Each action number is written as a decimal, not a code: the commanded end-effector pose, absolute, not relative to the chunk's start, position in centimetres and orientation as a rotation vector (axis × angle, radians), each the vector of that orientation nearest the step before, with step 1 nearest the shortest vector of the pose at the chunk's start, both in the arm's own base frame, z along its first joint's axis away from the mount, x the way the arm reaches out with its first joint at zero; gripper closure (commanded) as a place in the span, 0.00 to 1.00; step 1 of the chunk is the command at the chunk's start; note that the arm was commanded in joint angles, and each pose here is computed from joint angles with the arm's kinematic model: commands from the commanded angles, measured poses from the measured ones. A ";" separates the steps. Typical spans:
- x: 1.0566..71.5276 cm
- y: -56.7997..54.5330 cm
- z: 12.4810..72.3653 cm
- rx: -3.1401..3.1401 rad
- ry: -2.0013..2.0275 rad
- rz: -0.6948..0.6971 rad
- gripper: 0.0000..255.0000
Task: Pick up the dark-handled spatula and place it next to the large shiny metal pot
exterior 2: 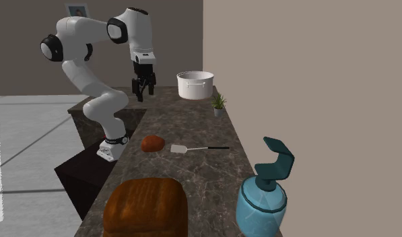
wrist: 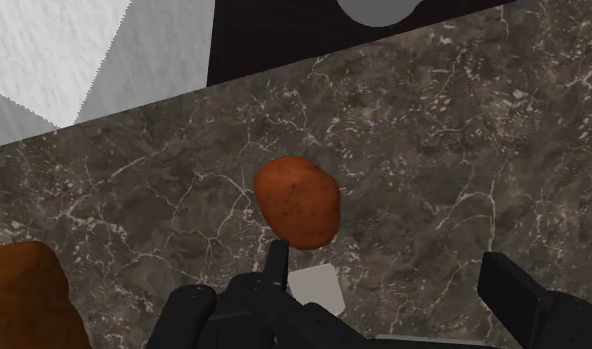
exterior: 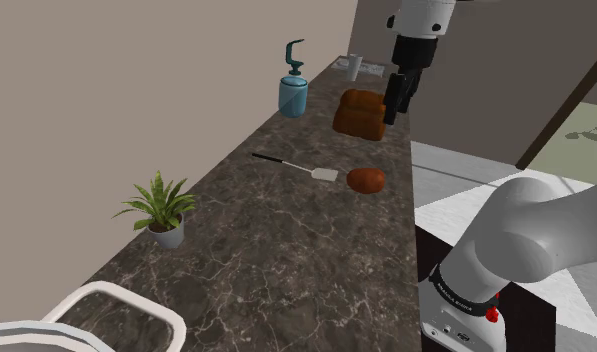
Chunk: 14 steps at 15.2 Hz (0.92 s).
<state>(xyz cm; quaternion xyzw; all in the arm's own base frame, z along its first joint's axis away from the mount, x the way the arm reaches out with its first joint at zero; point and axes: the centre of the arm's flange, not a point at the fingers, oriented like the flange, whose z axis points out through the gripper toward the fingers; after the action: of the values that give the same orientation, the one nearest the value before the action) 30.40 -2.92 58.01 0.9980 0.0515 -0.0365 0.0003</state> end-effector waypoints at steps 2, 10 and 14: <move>31.3 -2.9 57.1 3.135 0.180 -0.106 0.00; 38.6 -2.4 50.3 3.129 0.329 -0.036 0.00; 42.3 -1.9 46.9 3.123 0.404 0.000 0.00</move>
<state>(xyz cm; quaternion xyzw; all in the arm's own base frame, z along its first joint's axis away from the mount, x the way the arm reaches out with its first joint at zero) 41.32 -1.97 47.98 0.9925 0.1219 -0.0039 -0.0035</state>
